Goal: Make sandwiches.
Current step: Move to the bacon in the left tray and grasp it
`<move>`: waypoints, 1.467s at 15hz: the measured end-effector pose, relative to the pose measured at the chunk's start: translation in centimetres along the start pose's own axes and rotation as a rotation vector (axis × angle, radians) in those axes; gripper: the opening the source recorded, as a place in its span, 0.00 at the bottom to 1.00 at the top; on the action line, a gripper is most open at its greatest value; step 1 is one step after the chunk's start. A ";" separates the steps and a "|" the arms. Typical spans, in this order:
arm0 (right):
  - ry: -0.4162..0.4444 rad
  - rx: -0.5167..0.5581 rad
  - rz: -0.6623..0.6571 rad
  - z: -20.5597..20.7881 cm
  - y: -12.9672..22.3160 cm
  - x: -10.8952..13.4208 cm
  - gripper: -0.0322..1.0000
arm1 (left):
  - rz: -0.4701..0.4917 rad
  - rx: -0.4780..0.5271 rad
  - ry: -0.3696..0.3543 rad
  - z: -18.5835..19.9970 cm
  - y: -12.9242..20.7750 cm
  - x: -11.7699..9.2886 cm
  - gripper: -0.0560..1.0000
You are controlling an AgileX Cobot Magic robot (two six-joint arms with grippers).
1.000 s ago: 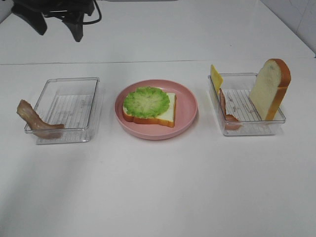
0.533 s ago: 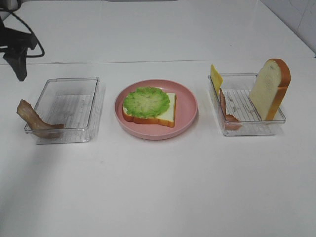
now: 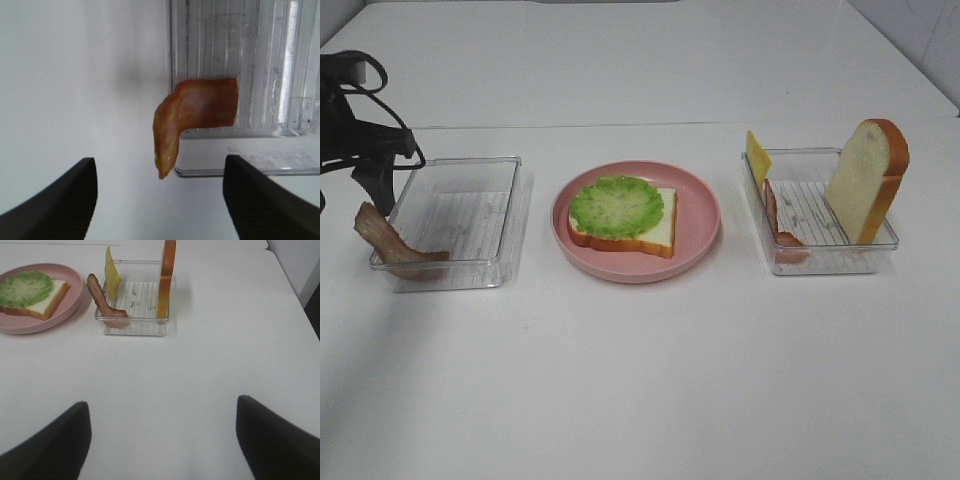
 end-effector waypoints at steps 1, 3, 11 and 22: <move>0.000 0.000 0.000 0.0 0.0 0.0 0.76 | 0.000 0.020 -0.008 -1.0 0.1 0.0 0.67; 0.000 0.000 0.000 0.0 0.0 0.0 0.76 | 0.001 0.040 -0.015 -2.4 0.1 0.0 0.67; 0.000 0.000 0.000 0.0 0.0 0.0 0.76 | 0.015 0.009 0.018 -3.5 -0.7 -0.6 0.32; 0.000 0.000 0.000 0.0 0.0 0.0 0.76 | 0.026 -0.037 0.127 -1.2 -1.2 -2.3 0.05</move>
Point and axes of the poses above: a point on each arm's last joint axis where the gripper is mounted, z pointing back along that axis away from the gripper, x along the wrist's bending axis when the last joint is at zero, y = z × x, the point moved 7 cm from there along -z, pointing out along that axis toward the gripper, and after that the axes turned 12 degrees about z, right-handed, at the moved point
